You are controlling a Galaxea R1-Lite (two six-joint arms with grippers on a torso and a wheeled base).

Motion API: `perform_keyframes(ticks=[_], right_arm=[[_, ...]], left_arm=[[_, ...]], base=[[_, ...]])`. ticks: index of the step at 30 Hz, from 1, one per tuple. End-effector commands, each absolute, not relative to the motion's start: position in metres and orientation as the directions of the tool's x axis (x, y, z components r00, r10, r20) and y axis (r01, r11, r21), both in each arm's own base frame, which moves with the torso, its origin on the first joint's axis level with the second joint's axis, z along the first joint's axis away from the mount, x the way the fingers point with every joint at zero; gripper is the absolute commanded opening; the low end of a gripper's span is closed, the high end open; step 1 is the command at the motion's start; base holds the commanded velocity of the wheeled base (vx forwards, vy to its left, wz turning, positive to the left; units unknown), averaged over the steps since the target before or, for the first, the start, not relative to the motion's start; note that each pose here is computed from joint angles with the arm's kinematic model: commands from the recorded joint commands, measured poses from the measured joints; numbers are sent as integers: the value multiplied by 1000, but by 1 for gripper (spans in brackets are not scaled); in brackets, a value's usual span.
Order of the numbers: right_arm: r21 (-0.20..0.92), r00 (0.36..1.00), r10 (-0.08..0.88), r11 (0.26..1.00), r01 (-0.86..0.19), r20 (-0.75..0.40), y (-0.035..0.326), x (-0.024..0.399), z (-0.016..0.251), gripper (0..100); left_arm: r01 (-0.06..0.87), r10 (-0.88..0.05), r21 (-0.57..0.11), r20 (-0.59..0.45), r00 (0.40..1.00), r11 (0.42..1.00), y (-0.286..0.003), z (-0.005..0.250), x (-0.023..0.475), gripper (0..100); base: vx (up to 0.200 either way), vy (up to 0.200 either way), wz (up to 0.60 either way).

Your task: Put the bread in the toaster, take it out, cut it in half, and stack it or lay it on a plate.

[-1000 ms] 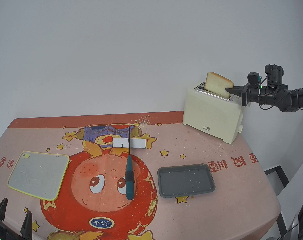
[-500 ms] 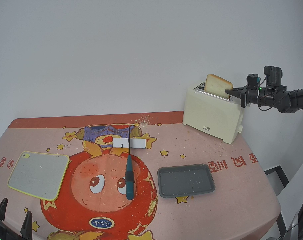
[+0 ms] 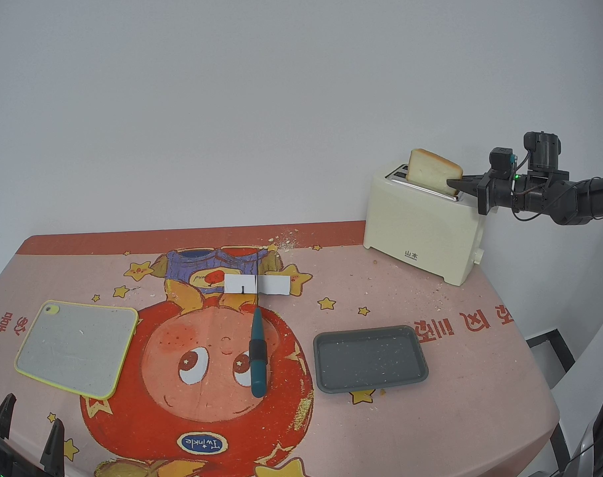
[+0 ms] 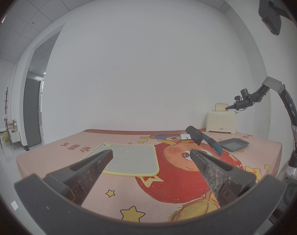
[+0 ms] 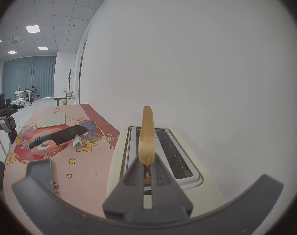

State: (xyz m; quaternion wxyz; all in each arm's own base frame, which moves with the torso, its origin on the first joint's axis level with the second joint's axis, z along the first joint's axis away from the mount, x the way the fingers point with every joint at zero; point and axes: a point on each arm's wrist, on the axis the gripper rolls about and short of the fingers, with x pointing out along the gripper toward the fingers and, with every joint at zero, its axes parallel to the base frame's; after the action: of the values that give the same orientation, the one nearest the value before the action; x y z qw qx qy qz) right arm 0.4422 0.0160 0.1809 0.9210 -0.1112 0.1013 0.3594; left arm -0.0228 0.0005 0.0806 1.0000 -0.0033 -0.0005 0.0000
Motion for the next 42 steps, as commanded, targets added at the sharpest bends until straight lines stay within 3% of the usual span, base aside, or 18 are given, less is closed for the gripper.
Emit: perform_keyframes(ticks=[1, 8, 9, 24, 30, 32, 36, 39, 42], right_arm=[[-132, 720, 641, 715, -686, -266, 17, 442, 181, 0], [-131, 723, 637, 719, -682, -268, 14, 442, 181, 0], [-131, 723, 637, 719, -682, -268, 14, 442, 181, 100], [-133, 724, 638, 719, -682, -263, 15, 440, 184, 100], [-125, 752, 612, 750, -650, -245, 14, 440, 194, 100], [-44, 776, 599, 785, -618, -197, 15, 421, 227, 100], [184, 818, 547, 835, -519, -176, 6, 383, 253, 100], [280, 853, 480, 864, -419, -206, -19, 352, 255, 100], [342, 872, 378, 900, -269, -312, -54, 312, 247, 100]], left_arm=[[0, 0, -8, -11, 1000, 1000, 1, 76, -22, 100], [0, 0, -8, -11, 1000, 1000, 1, 76, -22, 100], [0, 0, -8, -11, 1000, 1000, 1, 76, -22, 100], [-2, 2, -8, -11, 1000, 1000, 1, 76, -22, 100], [-2, 2, -8, -11, 1000, 1000, 1, 76, -22, 100], [0, 0, -8, -11, 1000, 1000, 1, 76, -22, 100], [0, 0, -6, -11, 1000, 1000, 1, 76, -22, 100], [0, 0, -6, -11, 1000, 1000, 1, 76, -22, 100], [0, 0, -4, -11, 1000, 1000, 1, 76, -22, 100]], base=[[0, 0, 0], [0, 0, 0], [0, 0, 0], [0, 0, 0], [0, 0, 0], [0, 0, 0], [0, 0, 0], [0, 0, 0], [0, 0, 0]])
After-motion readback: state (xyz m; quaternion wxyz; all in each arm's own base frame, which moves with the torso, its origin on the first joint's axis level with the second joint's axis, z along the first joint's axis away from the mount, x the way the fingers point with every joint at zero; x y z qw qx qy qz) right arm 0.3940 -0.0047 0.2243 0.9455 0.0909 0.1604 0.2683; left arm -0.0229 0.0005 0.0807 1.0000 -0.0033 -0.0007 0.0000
